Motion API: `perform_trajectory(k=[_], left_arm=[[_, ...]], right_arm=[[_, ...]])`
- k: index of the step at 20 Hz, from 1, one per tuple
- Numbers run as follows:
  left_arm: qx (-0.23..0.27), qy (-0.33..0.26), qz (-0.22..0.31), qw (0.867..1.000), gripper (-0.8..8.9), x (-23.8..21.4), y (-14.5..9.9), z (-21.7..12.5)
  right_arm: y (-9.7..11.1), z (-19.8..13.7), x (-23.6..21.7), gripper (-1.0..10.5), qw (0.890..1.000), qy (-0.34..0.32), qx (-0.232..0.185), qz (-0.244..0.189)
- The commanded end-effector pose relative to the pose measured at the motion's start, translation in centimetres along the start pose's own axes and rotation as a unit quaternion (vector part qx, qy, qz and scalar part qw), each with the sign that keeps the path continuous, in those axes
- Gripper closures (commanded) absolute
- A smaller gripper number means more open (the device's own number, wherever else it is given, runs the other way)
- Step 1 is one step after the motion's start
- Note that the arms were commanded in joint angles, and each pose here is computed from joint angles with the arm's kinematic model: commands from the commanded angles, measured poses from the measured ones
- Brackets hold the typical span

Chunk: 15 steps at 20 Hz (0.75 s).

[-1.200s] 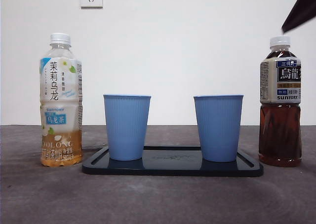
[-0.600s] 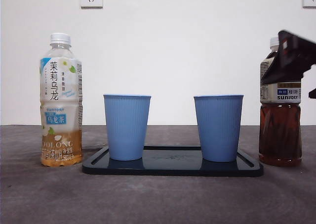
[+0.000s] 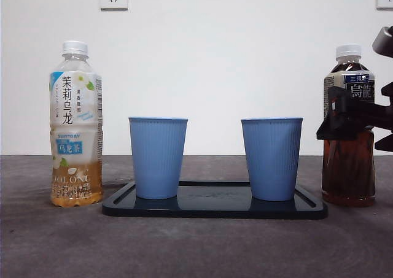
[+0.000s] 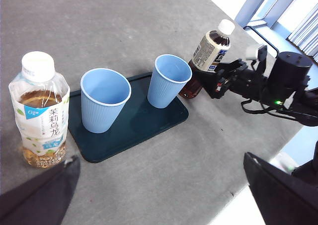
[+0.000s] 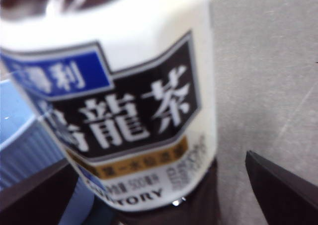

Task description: Pour the drink into the cup

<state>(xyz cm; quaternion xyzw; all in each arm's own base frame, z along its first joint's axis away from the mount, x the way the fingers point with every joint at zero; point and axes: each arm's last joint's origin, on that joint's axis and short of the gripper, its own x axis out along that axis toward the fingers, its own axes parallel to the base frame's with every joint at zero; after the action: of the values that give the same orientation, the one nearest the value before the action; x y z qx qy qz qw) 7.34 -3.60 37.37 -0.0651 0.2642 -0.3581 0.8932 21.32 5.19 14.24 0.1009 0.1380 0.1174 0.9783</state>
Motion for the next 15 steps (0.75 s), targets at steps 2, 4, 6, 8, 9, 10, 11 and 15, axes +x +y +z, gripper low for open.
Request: perform_trajectory(k=[2,4,6,8,9,10,11,15], left_arm=[[0.015,-0.008,-0.003,1.0,2.87,-0.1,-0.1,0.4],[0.015,-0.008,-0.003,1.0,2.86,-0.1,-0.1,0.4],[0.015,-0.008,-0.002,1.0,2.87,-0.1,-0.1,0.4],[0.015,-0.008,-0.002,1.0,2.86,-0.1,-0.1,0.4],[0.015,-0.008,-0.002,1.0,2.86,-0.1,-0.1,0.4],[0.015,-0.008,-0.002,1.0,2.86,-0.1,-0.1,0.4],[0.015,-0.008,-0.002,1.0,2.86,-0.1,-0.1,0.4],[0.017,-0.008,-0.002,1.0,2.87,-0.1,-0.1,0.4]], right_arm=[[0.0,-0.1,0.9,4.8,1.0,-0.008,-0.016,0.003],[0.0,0.0,1.4,4.8,1.0,-0.006,-0.021,0.003],[0.1,0.3,1.9,5.7,1.0,-0.008,-0.021,0.005],[0.1,0.5,2.1,6.5,1.0,-0.01,-0.021,0.005],[0.1,0.5,2.1,7.0,1.0,-0.01,-0.021,0.005],[0.1,0.5,2.1,7.4,1.0,-0.01,-0.021,0.005],[0.1,0.5,2.1,7.7,1.0,-0.01,-0.021,0.005],[0.3,0.7,2.0,7.9,0.999,-0.011,-0.035,0.017]])
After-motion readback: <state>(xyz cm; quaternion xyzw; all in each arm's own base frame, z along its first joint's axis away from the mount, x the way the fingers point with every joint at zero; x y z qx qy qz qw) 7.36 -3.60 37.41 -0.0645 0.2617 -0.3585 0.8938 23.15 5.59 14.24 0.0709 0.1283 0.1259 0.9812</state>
